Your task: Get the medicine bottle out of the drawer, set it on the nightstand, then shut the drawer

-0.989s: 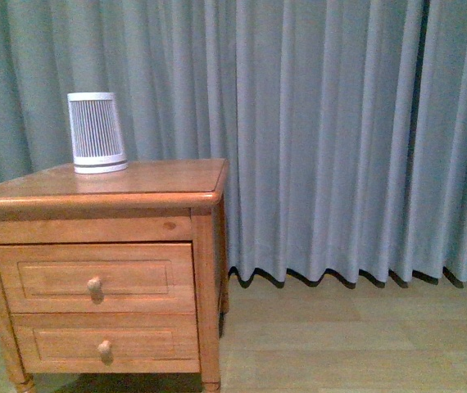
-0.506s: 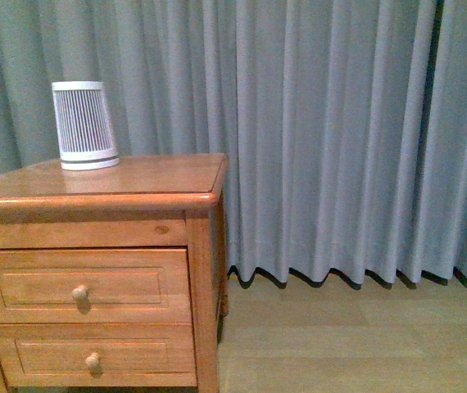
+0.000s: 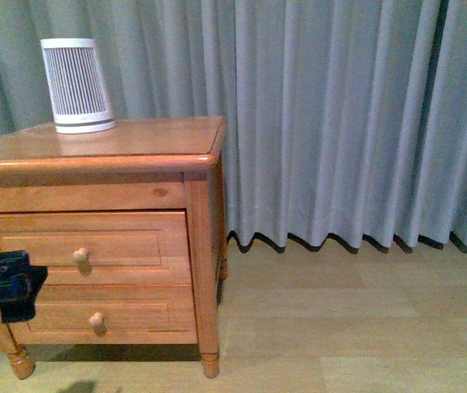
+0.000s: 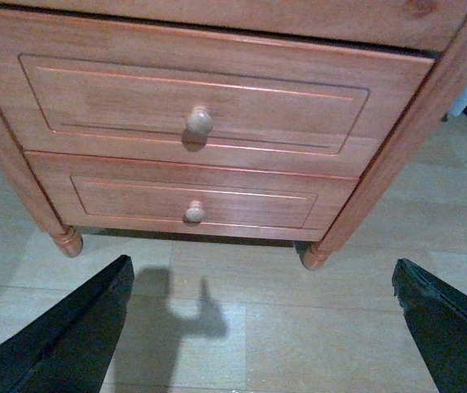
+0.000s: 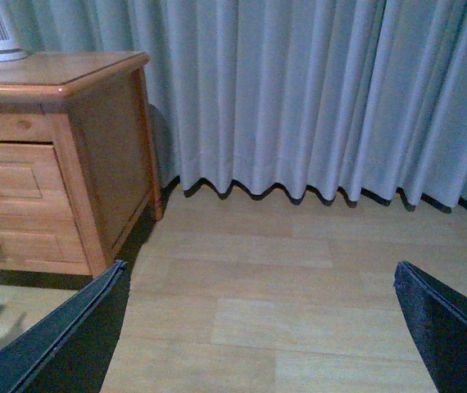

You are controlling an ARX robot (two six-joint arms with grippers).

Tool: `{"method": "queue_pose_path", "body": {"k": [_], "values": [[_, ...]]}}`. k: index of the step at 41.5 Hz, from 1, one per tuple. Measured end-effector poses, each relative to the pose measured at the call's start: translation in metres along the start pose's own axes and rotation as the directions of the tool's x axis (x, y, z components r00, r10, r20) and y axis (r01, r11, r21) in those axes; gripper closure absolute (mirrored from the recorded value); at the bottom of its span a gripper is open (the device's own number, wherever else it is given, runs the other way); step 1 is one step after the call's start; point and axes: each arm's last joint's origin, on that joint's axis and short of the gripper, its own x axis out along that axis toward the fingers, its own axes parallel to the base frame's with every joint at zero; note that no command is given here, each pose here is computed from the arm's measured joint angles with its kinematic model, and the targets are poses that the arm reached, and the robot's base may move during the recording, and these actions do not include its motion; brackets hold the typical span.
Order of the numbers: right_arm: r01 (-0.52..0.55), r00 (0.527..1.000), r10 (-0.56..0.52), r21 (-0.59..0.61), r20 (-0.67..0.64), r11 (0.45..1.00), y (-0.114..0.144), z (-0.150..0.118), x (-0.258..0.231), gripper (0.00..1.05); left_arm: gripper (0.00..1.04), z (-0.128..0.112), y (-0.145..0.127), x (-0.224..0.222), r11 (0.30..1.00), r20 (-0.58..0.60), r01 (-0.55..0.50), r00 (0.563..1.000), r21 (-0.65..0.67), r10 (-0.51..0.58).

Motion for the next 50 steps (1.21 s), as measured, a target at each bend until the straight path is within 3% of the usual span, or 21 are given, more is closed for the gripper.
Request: {"method": "queue_pose_path", "body": {"k": [18, 50], "values": [[0.0, 1.0, 0.0, 0.0, 0.0, 1.0, 0.0, 0.0, 0.0, 0.07, 0.07, 0.01, 0.031, 0.122, 0.999, -0.06, -0.019, 0.998, 0.04, 0.021], [0.0, 1.0, 0.0, 0.0, 0.0, 1.0, 0.0, 0.0, 0.0, 0.07, 0.07, 0.0, 0.052, 0.2, 0.997, -0.048, 0.031, 0.998, 0.065, -0.028]]}}
